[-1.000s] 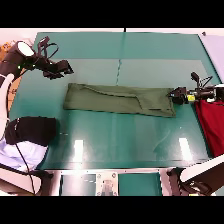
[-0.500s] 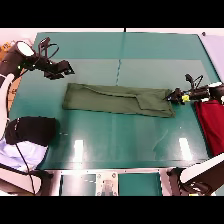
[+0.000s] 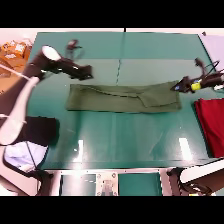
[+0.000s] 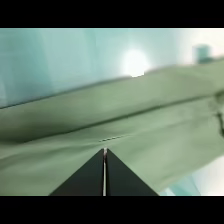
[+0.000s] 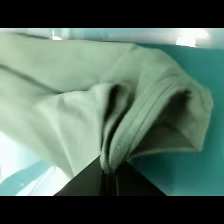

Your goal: Fold the shirts.

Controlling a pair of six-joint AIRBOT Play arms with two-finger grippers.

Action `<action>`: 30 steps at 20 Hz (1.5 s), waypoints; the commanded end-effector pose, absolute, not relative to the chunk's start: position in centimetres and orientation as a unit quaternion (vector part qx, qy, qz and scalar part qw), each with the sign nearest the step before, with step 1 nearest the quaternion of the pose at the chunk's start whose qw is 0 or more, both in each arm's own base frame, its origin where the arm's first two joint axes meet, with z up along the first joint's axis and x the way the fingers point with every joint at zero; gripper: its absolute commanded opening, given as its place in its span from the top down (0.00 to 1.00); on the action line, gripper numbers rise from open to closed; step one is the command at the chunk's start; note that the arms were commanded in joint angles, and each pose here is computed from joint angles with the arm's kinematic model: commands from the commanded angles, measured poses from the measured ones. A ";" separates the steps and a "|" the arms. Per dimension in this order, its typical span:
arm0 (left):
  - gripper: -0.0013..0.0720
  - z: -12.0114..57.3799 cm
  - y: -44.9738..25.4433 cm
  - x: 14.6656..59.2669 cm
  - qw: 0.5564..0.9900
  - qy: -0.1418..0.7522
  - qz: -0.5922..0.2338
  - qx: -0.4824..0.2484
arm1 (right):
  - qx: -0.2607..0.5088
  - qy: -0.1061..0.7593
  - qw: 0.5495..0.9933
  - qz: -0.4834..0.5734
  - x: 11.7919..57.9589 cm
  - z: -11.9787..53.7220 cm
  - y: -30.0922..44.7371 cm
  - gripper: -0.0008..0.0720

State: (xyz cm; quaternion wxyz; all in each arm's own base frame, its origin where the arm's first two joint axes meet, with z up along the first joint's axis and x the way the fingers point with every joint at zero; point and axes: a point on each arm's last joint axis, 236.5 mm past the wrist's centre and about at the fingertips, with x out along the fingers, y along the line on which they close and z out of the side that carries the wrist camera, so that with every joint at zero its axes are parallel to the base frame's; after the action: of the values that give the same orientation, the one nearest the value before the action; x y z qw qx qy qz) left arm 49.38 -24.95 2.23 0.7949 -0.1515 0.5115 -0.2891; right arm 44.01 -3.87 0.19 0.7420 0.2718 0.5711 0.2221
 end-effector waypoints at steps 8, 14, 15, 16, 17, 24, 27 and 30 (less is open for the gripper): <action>0.95 -5.4 -52.1 42.0 0.728 0.498 -0.413 -0.228 | 0.189 0.484 0.794 0.316 40.7 20.0 3.3 0.97; 0.95 -5.6 -53.6 41.6 0.703 0.509 -0.424 -0.258 | 0.191 0.503 0.775 0.331 40.5 19.0 5.6 0.97; 0.95 -5.5 -53.2 41.5 0.697 0.515 -0.430 -0.254 | 0.193 0.503 0.775 0.332 40.7 18.9 5.8 0.97; 0.95 -5.1 -52.4 41.4 0.692 0.517 -0.443 -0.240 | 0.194 0.503 0.774 0.332 40.8 18.7 6.0 0.97; 0.95 -4.3 -51.1 41.6 0.688 0.517 -0.458 -0.223 | 0.195 0.501 0.775 0.331 41.0 18.6 6.1 0.97; 0.95 3.4 -29.1 48.2 0.762 0.546 -0.339 -0.073 | 0.211 0.468 0.782 0.354 43.6 19.2 12.9 0.97; 0.95 7.3 -19.1 49.8 0.806 0.533 -0.255 -0.022 | 0.217 0.468 0.772 0.372 45.1 15.9 19.9 0.97; 0.95 10.7 -13.5 50.5 0.835 0.508 -0.209 -0.024 | 0.220 0.471 0.766 0.378 46.2 9.8 29.3 0.97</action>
State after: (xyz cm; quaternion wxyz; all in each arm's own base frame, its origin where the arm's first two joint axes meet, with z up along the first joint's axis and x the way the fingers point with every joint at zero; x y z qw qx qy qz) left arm 50.36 -20.76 7.86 0.8097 -0.0481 0.5147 -0.2777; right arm 44.80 21.91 14.00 0.7576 0.2126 0.4846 0.3821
